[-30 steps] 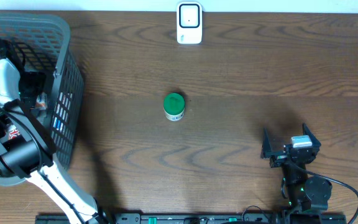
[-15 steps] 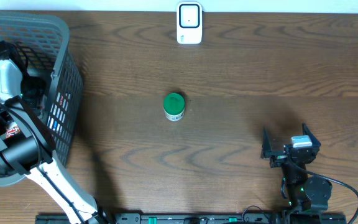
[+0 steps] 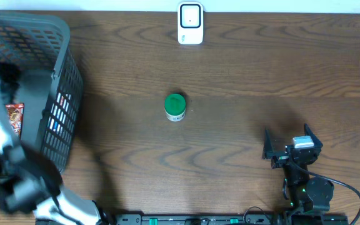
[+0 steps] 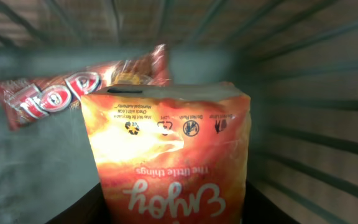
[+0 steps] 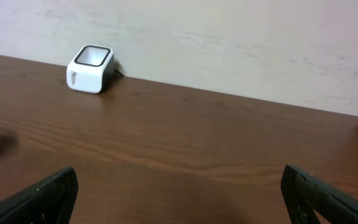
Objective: Scan the item barcode
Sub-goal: 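Reach the left gripper into the basket and grasp the orange Enjoy box, then carry the orange box out and set it right of the bottle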
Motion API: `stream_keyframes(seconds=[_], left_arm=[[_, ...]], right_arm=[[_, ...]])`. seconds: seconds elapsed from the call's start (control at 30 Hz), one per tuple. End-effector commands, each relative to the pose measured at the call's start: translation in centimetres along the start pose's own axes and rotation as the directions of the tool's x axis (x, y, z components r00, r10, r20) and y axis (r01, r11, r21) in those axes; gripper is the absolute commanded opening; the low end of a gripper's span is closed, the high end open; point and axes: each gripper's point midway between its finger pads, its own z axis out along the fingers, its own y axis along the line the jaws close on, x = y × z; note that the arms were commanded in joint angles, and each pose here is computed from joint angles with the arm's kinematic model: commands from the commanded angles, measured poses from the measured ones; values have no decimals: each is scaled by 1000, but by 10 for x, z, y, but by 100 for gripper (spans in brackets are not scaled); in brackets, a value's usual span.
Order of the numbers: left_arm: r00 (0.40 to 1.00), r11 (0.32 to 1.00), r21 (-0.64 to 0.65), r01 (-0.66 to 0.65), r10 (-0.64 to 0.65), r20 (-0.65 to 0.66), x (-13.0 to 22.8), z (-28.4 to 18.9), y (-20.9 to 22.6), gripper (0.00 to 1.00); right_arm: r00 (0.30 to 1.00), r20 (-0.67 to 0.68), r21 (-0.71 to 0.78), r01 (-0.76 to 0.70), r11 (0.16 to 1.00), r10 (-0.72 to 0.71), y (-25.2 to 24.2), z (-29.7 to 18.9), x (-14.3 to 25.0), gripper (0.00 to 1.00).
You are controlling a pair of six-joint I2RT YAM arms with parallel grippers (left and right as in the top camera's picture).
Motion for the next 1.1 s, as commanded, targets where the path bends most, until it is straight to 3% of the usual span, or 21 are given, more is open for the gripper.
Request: stream_keyframes(seconds=[0.0,0.1,0.2,0.33,0.4,0.57,0.67,0.83,0.97,1.07], left_arm=[[993,942,334,-30,-11,119,-7,-142,-14,46],[994,826,556,-92,46,95,28,-216,-25,46],[980,660,729,-180,180,79,84,-283,-33,47],[917,487,829,-276,392,75,167,-331,-42,47],[865,437,835,-334,493,89,210,-336,-46,47],[697,372,755,-539,701,151,318,-308,-52,47],[509,254,673,-695,835,209,394,-278,-53,48],[213,55,547,-835,950,229,494,-211,-47,49],[117,46,451,-891,985,131,536,-141,-37,48],[96,72,383,-921,994,43,555,-92,-26,49]], right_arm=[[1000,1,-3,-10,1000,10,1,0,0,99],[1000,1,-3,-10,1000,10,1,0,0,99],[1000,1,-3,-10,1000,10,1,0,0,99],[1000,1,-3,-10,1000,10,1,0,0,99],[1000,1,-3,-10,1000,10,1,0,0,99],[1000,0,-3,-10,1000,10,1,0,0,99],[1000,1,-3,-10,1000,10,1,0,0,99],[1000,1,-3,-10,1000,10,1,0,0,99],[1000,1,-3,-10,1000,10,1,0,0,99],[1000,0,-3,-10,1000,10,1,0,0,99]])
